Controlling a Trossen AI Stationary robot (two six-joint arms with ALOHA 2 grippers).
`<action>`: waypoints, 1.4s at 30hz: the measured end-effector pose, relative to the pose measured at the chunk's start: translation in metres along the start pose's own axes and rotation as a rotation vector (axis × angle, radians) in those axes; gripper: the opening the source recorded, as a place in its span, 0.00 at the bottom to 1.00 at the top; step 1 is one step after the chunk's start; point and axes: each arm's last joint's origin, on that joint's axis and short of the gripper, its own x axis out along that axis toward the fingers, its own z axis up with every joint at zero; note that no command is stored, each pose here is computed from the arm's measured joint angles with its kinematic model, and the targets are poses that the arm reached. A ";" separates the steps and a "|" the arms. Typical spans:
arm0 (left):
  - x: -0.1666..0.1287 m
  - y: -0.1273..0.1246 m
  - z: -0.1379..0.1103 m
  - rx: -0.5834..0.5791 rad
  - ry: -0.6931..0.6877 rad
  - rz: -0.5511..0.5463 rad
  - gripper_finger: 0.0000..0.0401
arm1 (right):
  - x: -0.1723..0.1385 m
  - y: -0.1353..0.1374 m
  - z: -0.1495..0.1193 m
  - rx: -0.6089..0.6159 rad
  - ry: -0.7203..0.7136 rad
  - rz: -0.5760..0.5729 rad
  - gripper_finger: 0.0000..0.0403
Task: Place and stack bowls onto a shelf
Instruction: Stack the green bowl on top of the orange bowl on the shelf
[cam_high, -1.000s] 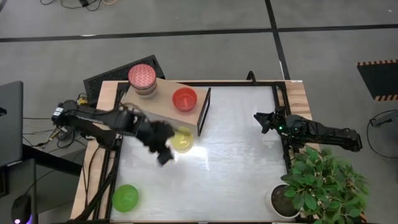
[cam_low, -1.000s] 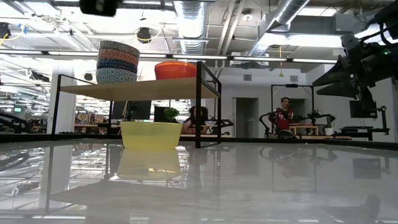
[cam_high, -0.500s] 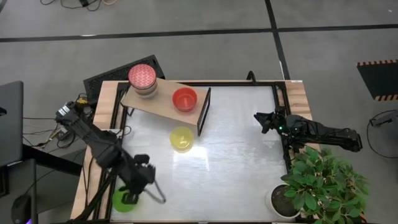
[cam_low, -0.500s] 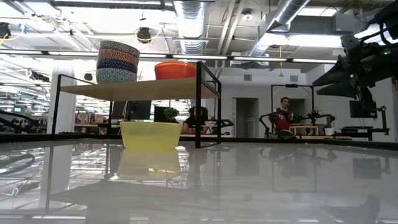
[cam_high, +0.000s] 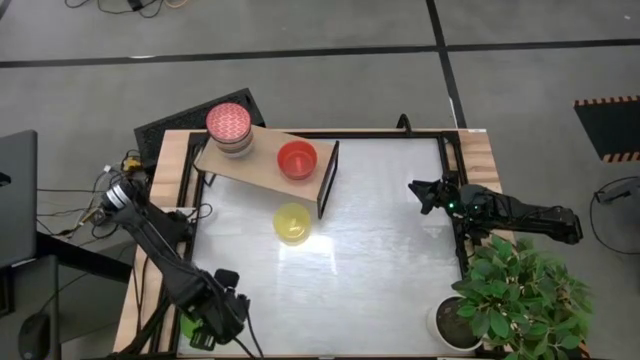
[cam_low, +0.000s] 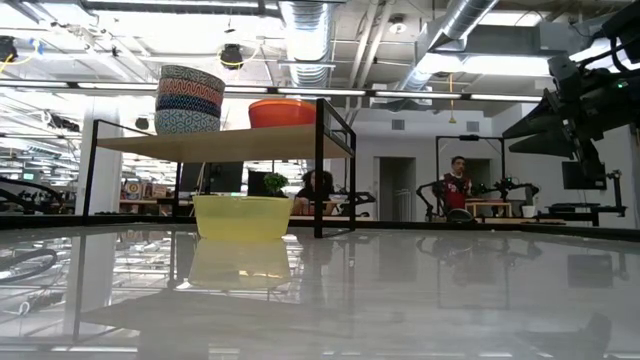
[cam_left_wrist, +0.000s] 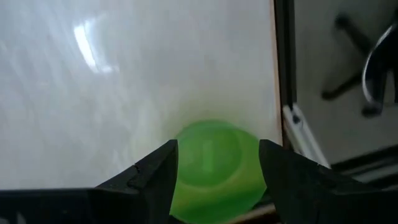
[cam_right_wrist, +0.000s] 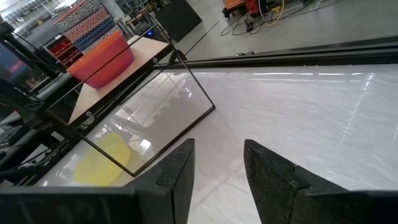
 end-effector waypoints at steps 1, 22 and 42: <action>0.004 -0.001 -0.001 0.009 0.024 0.002 0.52 | 0.000 0.000 0.000 0.000 0.000 0.000 0.41; 0.078 0.018 -0.040 0.186 0.129 0.115 0.52 | 0.000 0.000 0.000 0.012 0.001 0.002 0.41; 0.086 0.046 -0.028 0.041 0.158 0.047 0.02 | 0.000 0.000 0.000 0.013 0.003 0.004 0.41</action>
